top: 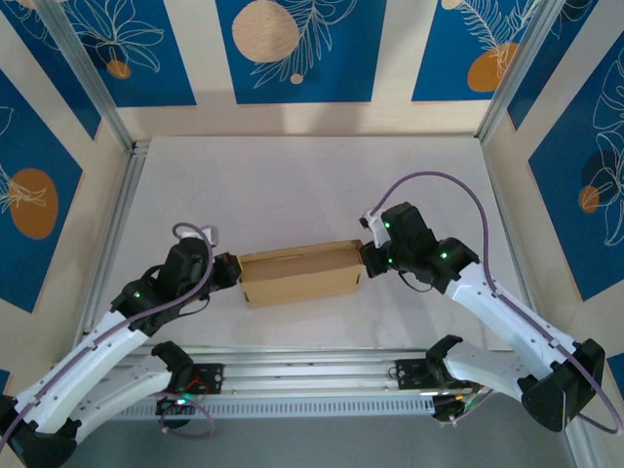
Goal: Fold the paper box
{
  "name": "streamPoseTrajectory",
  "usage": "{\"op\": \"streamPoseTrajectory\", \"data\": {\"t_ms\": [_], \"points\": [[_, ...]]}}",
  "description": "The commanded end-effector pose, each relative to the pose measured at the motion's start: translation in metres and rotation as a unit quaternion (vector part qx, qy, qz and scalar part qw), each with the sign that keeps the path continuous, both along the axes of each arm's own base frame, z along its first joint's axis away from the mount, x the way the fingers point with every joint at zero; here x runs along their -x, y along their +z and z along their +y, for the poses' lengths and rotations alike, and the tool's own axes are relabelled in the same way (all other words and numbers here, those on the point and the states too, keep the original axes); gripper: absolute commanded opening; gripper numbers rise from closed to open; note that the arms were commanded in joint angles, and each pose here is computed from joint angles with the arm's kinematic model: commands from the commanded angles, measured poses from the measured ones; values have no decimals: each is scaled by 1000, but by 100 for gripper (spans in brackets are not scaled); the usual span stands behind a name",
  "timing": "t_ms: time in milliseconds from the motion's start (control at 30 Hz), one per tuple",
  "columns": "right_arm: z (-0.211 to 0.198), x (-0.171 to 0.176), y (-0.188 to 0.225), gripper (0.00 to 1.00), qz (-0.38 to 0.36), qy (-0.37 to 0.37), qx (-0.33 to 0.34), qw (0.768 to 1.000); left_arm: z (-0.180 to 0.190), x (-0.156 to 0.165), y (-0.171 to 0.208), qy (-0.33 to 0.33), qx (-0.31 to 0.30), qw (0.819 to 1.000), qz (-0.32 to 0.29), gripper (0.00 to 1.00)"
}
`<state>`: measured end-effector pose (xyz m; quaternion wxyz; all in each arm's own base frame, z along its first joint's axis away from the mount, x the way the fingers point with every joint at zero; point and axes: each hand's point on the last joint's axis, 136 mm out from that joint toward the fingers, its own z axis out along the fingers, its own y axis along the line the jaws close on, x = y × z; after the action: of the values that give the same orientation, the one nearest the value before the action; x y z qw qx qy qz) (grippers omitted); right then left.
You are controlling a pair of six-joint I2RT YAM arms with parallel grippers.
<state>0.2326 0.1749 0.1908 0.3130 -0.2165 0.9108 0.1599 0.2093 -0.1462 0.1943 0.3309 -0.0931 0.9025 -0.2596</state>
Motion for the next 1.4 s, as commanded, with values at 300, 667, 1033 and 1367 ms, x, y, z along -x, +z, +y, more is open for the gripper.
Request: {"op": "streamPoseTrajectory", "data": {"t_ms": [300, 667, 1033, 1367], "points": [[-27, -1, -17, 0, -47, -36, 33, 998, 47, 30, -59, 2, -166, 984, 66, 2], [-23, 3, -23, 1, -102, -18, -10, 995, 44, 32, -65, -6, -194, 980, 42, 4], [-24, 0, -27, 2, -114, -35, -27, 992, 48, 33, -76, 35, -166, 985, 28, 2], [-26, 3, -27, 5, -134, -33, -36, 990, 55, 38, -86, 33, -184, 982, 38, 2]]}}
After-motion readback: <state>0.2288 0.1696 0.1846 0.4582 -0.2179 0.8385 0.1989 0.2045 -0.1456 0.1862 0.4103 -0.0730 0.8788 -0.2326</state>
